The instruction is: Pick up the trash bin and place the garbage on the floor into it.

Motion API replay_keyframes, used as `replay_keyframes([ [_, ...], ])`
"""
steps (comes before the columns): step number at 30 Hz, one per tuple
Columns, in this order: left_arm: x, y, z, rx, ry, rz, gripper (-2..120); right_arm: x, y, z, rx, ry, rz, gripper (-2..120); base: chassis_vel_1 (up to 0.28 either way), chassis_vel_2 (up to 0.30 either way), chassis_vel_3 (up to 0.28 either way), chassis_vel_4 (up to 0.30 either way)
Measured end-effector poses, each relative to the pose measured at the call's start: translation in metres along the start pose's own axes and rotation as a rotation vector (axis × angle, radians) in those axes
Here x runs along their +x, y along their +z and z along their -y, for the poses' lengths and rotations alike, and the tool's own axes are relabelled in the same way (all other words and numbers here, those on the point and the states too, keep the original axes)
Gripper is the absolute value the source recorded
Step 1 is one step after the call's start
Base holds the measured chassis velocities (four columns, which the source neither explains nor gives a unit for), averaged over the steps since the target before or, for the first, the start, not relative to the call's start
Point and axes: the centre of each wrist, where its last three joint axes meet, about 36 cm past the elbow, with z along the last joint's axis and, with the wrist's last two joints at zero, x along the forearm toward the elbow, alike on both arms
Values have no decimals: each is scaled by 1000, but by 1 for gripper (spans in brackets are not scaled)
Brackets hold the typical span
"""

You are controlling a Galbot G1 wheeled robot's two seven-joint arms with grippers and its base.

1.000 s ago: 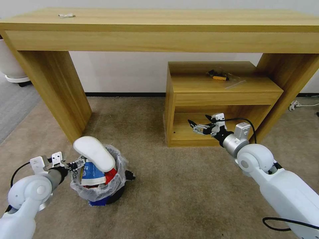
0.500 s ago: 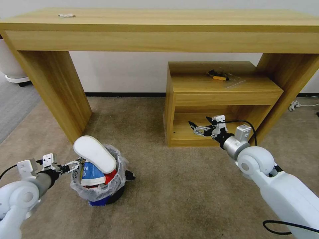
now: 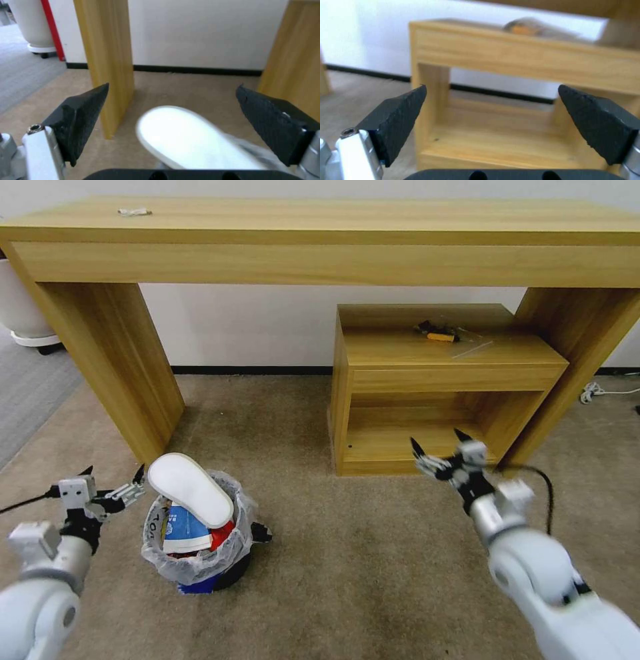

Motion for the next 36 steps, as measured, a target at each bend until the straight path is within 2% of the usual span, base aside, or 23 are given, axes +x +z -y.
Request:
replay_keyframes([
  [3, 28, 0, 15, 54, 31, 3, 100, 46, 0, -10, 7, 69, 9, 100, 0, 0, 0, 0],
  [4, 28, 0, 15, 54, 31, 3, 100, 46, 0, -10, 7, 69, 9, 100, 0, 0, 0, 0],
  [7, 56, -1, 29, 64, 64, -7, 100, 97, -7, -17, 36, 78, -7, 100, 0, 0, 0, 0],
  [11, 74, -2, 33, 73, 87, -23, 100, 123, -16, -17, 50, 82, 7, 100, 0, 0, 0, 0],
  [19, 84, -7, 38, 66, 141, -23, 100, 131, -20, -15, 66, 111, 29, 100, 0, 0, 0, 0],
  [36, 82, -7, 38, 64, 145, -21, 100, 129, -19, -16, 58, 113, 30, 100, 0, 0, 0, 0],
])
